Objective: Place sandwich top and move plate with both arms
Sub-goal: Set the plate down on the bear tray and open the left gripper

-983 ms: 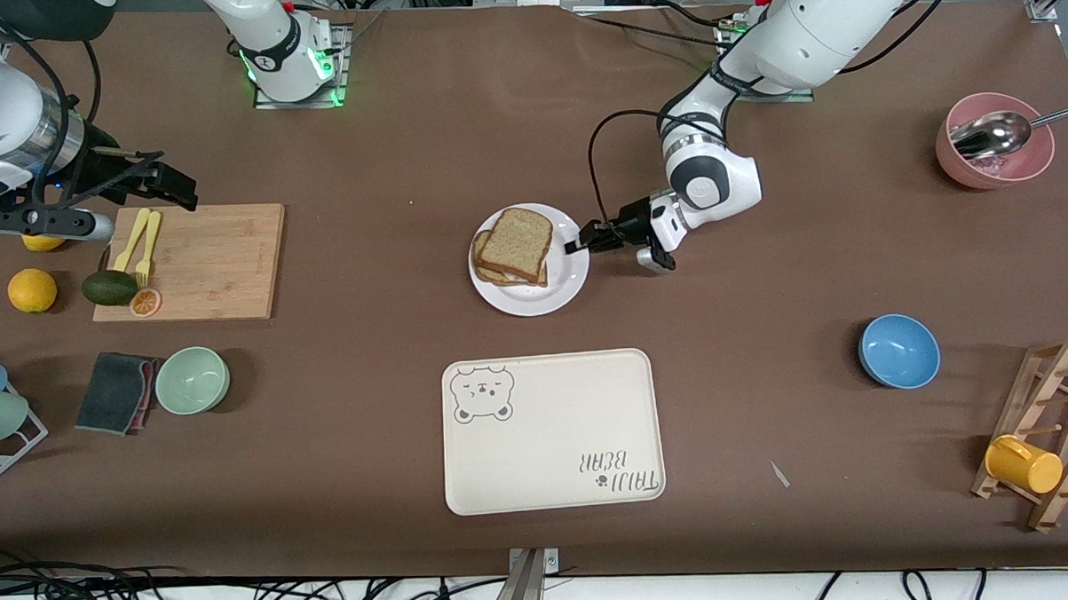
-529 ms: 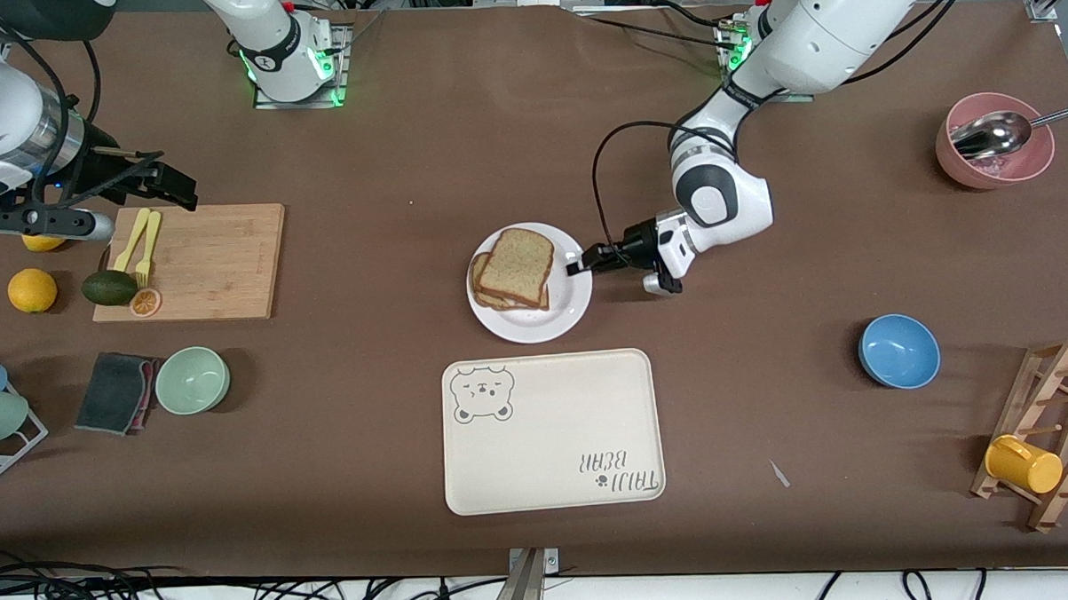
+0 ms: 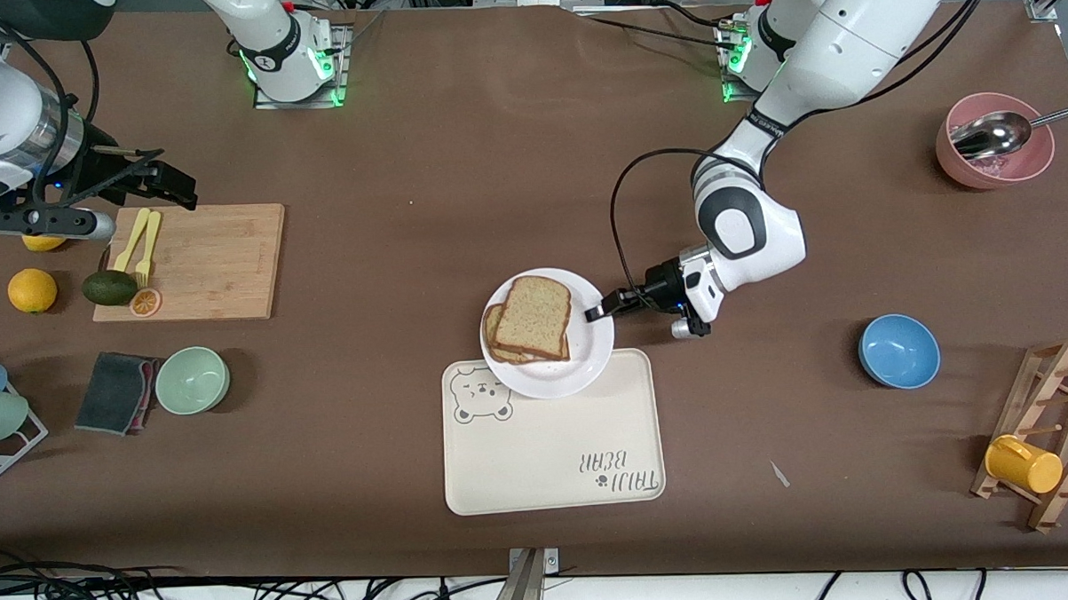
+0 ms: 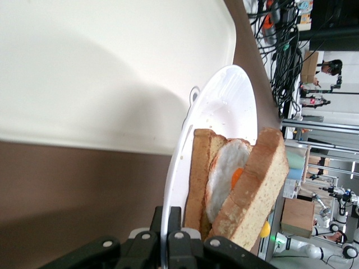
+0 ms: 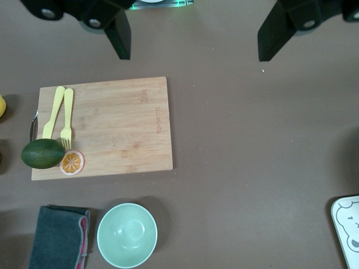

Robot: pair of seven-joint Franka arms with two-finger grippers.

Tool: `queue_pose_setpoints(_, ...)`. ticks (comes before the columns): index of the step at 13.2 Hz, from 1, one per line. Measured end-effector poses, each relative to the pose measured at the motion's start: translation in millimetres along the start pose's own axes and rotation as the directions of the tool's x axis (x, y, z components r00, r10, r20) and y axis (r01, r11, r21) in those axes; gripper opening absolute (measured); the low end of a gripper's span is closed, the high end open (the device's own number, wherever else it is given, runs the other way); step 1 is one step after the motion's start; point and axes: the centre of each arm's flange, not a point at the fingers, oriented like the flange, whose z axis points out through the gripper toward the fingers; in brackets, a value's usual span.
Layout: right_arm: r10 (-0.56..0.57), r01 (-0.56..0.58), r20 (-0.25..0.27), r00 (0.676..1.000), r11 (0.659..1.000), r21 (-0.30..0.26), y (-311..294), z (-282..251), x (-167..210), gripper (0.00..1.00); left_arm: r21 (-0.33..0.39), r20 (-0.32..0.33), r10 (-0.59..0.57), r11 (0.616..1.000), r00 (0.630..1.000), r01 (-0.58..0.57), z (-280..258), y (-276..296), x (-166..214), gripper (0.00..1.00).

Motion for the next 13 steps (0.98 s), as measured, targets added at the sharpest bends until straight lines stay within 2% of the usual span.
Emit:
queue_pose_setpoints(5,0.000,0.000,-0.001,1.000,1.000,0.000,0.1,-0.4,0.0,1.00,0.021,-0.059,0.002,1.000,0.998,0.000,11.2,-5.6,52.9,0.04)
queue_pose_setpoints(9,-0.001,0.001,-0.001,1.000,1.000,0.000,0.1,-0.6,0.1,1.00,0.066,-0.045,-0.052,0.996,0.998,0.055,30.9,-6.0,91.5,0.04)
queue_pose_setpoints(13,0.001,-0.001,-0.001,1.000,1.000,0.001,1.2,-0.6,0.3,1.00,0.075,-0.054,-0.085,0.993,0.995,0.089,49.3,-4.6,105.9,0.04)
